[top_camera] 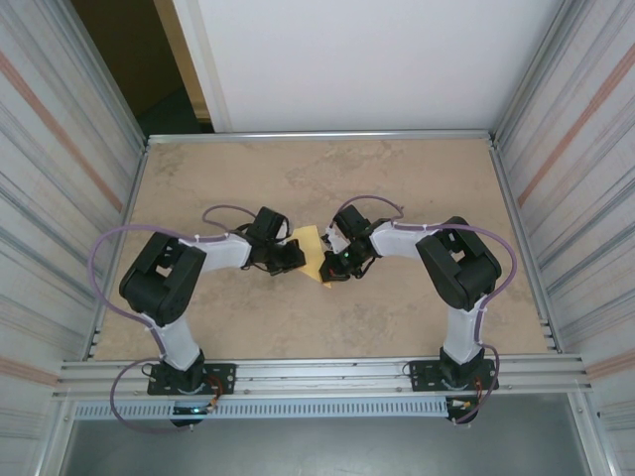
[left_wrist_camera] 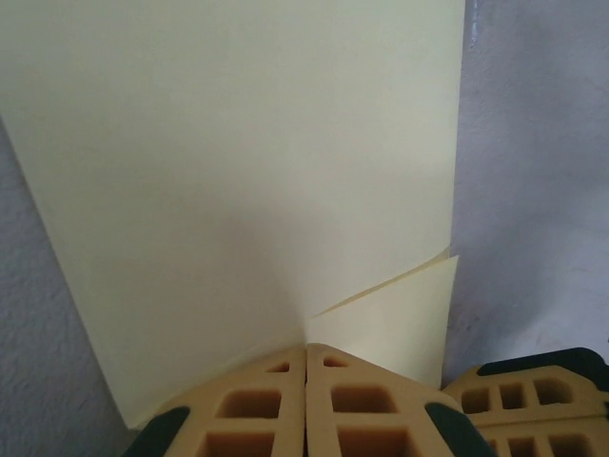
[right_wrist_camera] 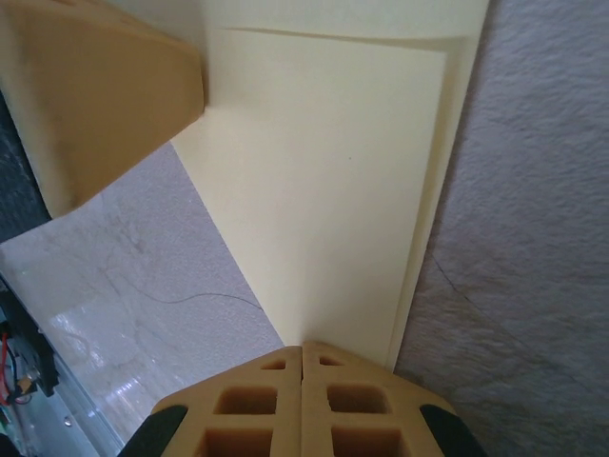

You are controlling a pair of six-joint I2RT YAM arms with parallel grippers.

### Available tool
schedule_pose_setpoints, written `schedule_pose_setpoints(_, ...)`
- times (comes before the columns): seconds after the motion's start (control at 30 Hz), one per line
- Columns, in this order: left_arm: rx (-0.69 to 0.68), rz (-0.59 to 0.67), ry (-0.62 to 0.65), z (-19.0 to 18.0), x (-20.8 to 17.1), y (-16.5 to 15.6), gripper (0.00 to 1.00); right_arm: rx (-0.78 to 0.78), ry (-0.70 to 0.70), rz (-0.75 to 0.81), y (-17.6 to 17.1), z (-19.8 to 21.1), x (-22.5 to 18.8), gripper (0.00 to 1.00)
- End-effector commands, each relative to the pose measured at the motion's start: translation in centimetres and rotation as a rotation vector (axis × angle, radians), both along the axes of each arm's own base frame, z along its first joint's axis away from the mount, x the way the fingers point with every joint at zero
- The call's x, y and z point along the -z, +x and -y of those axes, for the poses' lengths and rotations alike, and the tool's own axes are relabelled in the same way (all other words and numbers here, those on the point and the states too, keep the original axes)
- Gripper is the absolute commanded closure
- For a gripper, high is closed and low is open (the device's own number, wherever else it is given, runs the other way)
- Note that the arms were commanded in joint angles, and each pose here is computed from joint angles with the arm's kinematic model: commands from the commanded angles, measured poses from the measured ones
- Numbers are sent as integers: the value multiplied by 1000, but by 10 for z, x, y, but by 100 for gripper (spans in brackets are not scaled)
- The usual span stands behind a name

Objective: Fold a paper plane with a square sheet of paper (pick it up from the middle)
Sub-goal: Third fold the triangle at the center of the table.

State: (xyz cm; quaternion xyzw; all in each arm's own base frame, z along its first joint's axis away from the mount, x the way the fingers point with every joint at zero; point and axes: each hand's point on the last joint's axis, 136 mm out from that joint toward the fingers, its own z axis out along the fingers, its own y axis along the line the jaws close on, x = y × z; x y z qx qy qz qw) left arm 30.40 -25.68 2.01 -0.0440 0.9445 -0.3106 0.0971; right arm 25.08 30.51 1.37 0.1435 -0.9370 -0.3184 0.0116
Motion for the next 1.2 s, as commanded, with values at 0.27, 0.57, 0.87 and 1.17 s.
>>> schedule_pose_setpoints(0.27, -34, -93, 85, -17, 25, -8, 94, 1, 113, 23, 9, -8, -37, 97)
schedule_pose_setpoints(0.57, -35, -123, 108, -19, 31, -9, 95, 2, 83, 13, 24, -23, -21, 100)
schedule_pose_setpoints(0.87, -44, -154, 164, -29, 38, -15, 95, -7, 19, -30, 18, -16, 2, 100)
schedule_pose_setpoints(1.17, -64, -213, 263, -47, 54, -26, 95, -2, -28, -43, -6, 24, 11, 100)
